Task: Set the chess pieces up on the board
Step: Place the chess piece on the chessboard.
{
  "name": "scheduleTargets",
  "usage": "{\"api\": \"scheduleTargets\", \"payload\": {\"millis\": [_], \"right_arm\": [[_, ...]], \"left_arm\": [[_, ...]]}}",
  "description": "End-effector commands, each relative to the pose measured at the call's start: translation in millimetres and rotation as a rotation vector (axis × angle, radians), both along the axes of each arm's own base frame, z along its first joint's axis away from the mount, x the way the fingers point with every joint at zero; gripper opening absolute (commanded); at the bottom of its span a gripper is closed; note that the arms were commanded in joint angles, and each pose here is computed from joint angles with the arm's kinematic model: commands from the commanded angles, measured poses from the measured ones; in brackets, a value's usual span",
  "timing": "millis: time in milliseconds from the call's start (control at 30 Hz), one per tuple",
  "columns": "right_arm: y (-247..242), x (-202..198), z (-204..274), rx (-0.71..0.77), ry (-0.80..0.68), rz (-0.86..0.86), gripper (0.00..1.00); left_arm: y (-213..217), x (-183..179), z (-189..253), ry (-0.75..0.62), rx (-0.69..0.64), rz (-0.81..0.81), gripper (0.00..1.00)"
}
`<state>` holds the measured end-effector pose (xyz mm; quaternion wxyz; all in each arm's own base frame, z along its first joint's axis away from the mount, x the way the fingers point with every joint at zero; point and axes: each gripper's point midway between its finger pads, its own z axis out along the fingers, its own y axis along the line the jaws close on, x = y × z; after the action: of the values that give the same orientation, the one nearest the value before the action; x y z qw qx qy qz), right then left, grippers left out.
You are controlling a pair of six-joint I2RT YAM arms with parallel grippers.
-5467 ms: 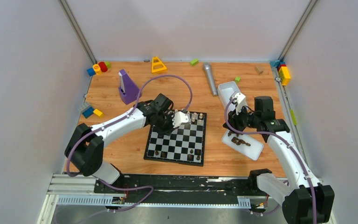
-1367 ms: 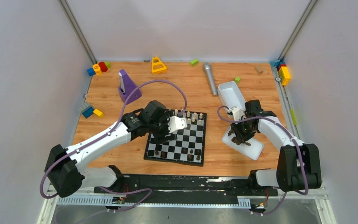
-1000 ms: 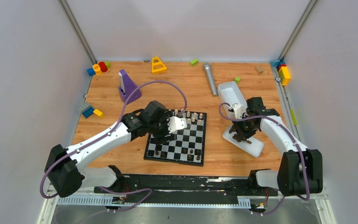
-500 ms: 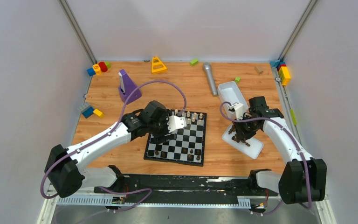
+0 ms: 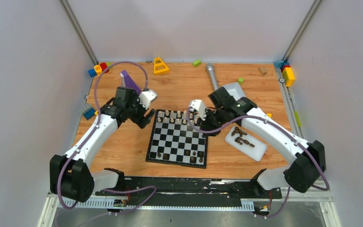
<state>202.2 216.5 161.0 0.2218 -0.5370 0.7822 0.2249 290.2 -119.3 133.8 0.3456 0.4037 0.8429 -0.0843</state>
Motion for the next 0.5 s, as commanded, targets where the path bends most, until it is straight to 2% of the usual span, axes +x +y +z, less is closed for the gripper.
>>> {"api": "scheduleTargets", "payload": {"millis": [0, 267, 467], "right_arm": [[61, 13, 18, 0.028, -0.075, 0.128, 0.00], [172, 19, 10, -0.034, -0.130, 0.299, 0.00], [231, 9, -10, -0.066, -0.116, 0.378, 0.00]], "left_arm": [[29, 25, 32, -0.039, -0.113, 0.171, 0.88], [110, 47, 32, -0.037, -0.105, 0.474, 0.89], [136, 50, 32, -0.042, -0.100, 0.568, 0.90]]}}
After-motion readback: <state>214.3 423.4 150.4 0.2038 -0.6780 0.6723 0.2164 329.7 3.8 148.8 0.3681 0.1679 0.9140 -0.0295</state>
